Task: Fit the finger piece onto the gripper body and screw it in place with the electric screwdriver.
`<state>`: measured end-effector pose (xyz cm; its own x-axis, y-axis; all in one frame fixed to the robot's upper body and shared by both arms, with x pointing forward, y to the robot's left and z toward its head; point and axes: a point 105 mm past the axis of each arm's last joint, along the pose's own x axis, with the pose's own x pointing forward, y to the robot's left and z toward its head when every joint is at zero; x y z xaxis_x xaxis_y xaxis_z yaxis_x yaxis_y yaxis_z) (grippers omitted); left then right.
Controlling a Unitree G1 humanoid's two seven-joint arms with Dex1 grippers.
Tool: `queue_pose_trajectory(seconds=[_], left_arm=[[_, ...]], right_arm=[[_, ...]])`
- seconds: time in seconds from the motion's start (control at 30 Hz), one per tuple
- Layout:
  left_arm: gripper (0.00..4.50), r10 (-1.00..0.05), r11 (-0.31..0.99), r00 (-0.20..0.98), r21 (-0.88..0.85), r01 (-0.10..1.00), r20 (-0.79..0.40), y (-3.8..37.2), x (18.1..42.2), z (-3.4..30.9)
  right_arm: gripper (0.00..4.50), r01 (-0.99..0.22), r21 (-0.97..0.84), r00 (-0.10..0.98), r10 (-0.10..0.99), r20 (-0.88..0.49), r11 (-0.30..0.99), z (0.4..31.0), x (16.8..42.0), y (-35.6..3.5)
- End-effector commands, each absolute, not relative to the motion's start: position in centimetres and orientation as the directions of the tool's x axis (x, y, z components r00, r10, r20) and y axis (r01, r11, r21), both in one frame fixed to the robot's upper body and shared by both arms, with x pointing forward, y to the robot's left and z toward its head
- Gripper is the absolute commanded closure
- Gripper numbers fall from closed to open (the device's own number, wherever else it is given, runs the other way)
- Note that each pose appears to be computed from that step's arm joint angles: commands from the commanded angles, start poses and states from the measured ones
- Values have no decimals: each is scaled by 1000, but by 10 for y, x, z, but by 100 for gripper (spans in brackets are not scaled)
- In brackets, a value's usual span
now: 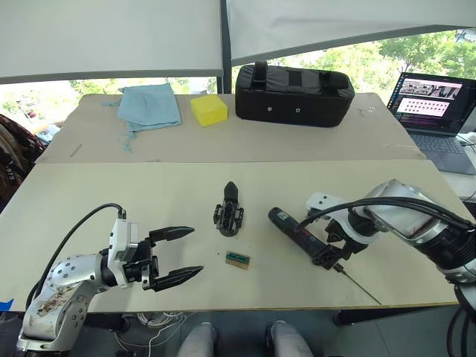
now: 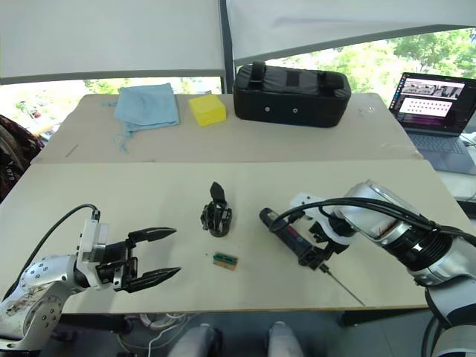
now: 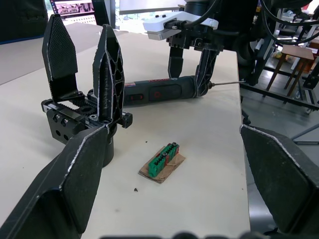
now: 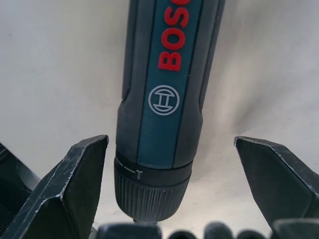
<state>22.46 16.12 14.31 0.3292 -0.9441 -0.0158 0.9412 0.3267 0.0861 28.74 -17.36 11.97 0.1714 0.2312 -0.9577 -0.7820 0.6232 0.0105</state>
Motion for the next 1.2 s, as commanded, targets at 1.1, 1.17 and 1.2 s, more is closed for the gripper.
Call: queue_pose_trajectory(seconds=[1.1,1.17,1.2], left_arm=[[0,-950,293,306,149,944,-70,177,238,148],[0,-950,285,300,150,947,-83,180,240,146],[0,-952,273,290,157,949,-100,180,240,144]], right_arm=[[260,-888,4,407,788,-462,461,234,293,-169],[260,-923,2,365,879,-307,384,252,283,-166],[260,-934,-12,350,904,-245,358,257,279,-164]])
